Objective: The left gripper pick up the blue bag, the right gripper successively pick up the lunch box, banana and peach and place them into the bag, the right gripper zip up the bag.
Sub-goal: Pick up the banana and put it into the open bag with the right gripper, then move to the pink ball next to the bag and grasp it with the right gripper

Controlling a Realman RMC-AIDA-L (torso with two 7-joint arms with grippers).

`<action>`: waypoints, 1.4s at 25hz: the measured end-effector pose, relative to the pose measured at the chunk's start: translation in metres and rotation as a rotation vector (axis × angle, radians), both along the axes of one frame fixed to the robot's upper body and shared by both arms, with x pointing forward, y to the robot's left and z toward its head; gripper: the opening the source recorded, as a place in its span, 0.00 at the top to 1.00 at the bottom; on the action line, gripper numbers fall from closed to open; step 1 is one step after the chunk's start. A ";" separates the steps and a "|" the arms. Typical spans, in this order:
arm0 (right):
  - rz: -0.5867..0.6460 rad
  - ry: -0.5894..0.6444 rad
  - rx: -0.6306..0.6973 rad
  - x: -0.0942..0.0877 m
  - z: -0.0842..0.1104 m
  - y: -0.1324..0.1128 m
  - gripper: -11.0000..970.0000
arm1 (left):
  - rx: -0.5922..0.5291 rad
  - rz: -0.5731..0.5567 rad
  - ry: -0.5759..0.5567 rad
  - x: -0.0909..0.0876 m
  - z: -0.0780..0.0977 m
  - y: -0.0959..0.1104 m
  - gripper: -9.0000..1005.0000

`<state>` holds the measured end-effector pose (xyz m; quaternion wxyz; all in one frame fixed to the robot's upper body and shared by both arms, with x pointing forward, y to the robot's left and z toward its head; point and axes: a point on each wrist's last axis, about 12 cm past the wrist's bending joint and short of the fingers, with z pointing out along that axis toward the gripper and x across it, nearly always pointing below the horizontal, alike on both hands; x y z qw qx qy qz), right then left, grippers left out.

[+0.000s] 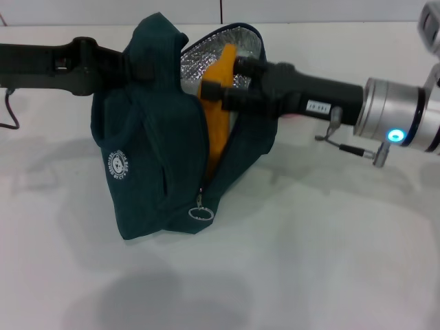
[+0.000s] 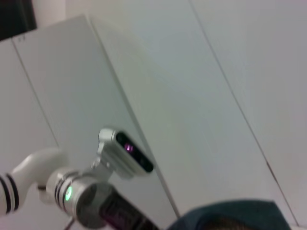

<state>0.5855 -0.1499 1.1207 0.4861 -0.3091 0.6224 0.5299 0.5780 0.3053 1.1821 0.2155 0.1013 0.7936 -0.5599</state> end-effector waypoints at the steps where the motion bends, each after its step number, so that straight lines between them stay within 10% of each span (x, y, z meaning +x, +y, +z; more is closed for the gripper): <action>1: -0.002 0.006 0.011 0.002 0.003 0.000 0.11 | 0.000 0.000 0.001 0.000 0.000 0.000 0.95; 13: 0.103 0.004 -0.114 0.017 0.020 0.022 0.10 | 0.000 0.005 0.005 -0.001 -0.001 0.002 0.95; 35: 0.115 -0.101 -0.318 0.036 0.087 -0.039 0.10 | 0.003 0.010 0.003 0.002 0.002 0.002 0.95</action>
